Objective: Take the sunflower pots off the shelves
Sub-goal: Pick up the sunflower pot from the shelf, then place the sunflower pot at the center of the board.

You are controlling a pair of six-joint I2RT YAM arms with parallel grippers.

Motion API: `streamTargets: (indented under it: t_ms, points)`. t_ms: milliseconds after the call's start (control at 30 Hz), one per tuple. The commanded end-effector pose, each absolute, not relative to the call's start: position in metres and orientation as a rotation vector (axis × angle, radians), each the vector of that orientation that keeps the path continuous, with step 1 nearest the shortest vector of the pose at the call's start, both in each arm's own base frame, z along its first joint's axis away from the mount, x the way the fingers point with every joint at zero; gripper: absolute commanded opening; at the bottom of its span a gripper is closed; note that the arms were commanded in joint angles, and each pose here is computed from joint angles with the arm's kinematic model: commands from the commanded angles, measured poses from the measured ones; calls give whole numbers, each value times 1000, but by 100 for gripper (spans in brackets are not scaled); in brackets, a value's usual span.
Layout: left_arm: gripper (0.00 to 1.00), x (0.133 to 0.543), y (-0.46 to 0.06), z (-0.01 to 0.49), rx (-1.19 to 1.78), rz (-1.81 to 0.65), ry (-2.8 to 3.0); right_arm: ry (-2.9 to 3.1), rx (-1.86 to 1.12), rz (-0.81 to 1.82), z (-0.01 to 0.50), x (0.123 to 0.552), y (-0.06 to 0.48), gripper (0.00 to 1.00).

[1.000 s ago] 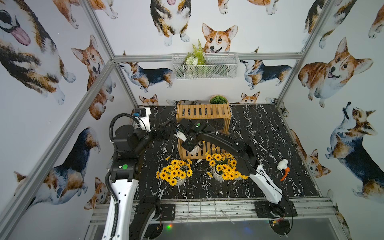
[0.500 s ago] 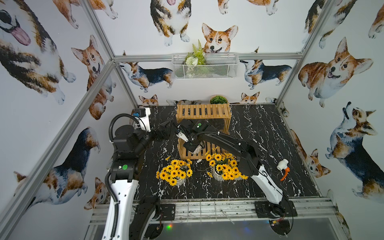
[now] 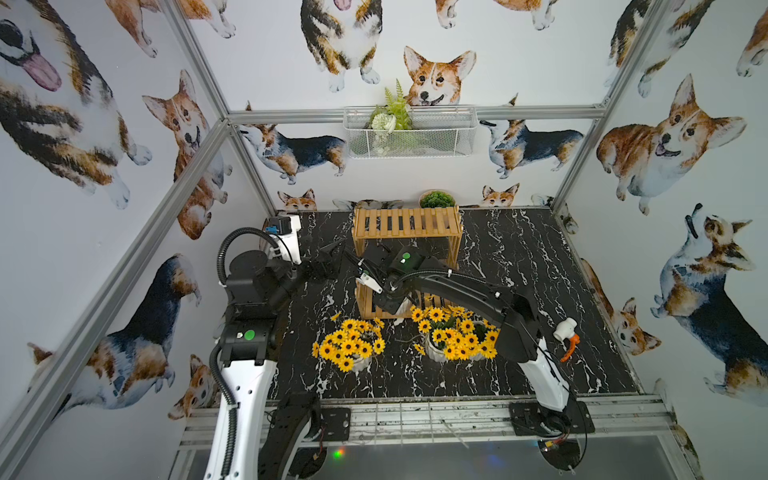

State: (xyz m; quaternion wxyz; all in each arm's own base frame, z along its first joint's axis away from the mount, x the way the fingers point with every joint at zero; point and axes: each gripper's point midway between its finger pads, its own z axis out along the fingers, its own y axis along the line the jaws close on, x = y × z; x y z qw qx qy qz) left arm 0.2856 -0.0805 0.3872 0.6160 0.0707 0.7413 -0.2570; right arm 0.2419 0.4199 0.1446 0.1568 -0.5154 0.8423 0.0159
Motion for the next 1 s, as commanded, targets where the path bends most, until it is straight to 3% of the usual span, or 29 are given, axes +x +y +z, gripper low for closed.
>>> streamTargets:
  t_ms: [0,967]
  points:
    - [100,285,-81,392,169,-589,1687,2384,-1439,51,154,237,418,0]
    - [100,274,-81,397,171,-588,1663,2437,-1490,102,121,173,413,0]
